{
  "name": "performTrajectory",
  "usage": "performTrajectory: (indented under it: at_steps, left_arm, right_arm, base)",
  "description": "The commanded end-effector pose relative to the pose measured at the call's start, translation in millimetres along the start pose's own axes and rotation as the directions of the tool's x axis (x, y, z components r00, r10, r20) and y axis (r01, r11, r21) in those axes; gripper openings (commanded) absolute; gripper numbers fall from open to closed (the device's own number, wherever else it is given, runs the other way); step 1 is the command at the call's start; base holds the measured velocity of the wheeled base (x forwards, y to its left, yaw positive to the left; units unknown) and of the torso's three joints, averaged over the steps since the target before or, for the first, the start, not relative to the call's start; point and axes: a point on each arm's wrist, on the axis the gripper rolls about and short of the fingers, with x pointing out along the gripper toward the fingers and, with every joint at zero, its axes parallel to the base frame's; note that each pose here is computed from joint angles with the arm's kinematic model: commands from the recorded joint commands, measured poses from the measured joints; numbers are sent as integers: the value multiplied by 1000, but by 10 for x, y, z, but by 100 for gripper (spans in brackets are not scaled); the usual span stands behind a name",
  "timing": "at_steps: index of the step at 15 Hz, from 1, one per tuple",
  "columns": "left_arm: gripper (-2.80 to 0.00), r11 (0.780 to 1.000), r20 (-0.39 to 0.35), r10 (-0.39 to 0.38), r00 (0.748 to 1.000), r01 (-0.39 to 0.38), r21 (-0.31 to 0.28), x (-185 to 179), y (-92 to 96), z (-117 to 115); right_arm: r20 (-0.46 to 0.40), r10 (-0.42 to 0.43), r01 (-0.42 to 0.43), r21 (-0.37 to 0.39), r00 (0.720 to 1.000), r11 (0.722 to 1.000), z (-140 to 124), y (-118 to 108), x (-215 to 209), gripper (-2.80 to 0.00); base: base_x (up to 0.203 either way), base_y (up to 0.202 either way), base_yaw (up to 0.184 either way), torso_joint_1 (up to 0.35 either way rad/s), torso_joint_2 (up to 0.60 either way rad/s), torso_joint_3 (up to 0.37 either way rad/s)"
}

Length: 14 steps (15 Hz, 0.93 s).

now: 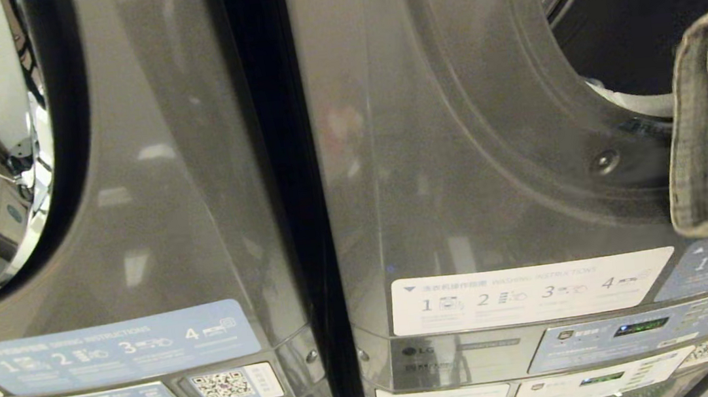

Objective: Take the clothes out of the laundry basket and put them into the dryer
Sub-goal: Put the clothes in the dryer

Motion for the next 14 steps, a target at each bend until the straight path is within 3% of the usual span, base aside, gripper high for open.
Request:
performTrajectory:
  at_steps: [1, 4, 7, 11, 14]
  left_arm:
    - [-280, 1000, -3, 0, 1000, 0, 0, 2, 0, -4]
    - [-280, 1000, -3, -1, 1000, 1, -11, 2, -1, -4]
    - [-280, 1000, -3, -1, 1000, 1, -11, 2, -1, -4]
    - [-280, 1000, -3, -1, 1000, 1, -12, 2, -1, -4]
    - [-280, 1000, -4, 0, 1000, 0, -24, 2, -1, -5]
  right_arm:
    - [39, -18, 19, -22, 999, 1000, -79, 24, 386, -280]
    - [167, -41, 53, -72, 985, 996, 84, 23, 693, -280]
    - [189, 64, -63, -15, 980, 998, 23, 384, 814, -280]
    - [114, 125, -129, 21, 986, 991, -624, 946, 1115, -280]
    - [42, 61, -64, 86, 997, 994, -1024, 1193, 1281, -280]
  base:
    - [0, 0, 0, 0, 0, 0]
    - [0, 0, 0, 0, 0, 0]
    - [0, 0, 0, 0, 0, 0]
    - [0, 0, 0, 0, 0, 0]
    - [0, 0, 0, 0, 0, 0]
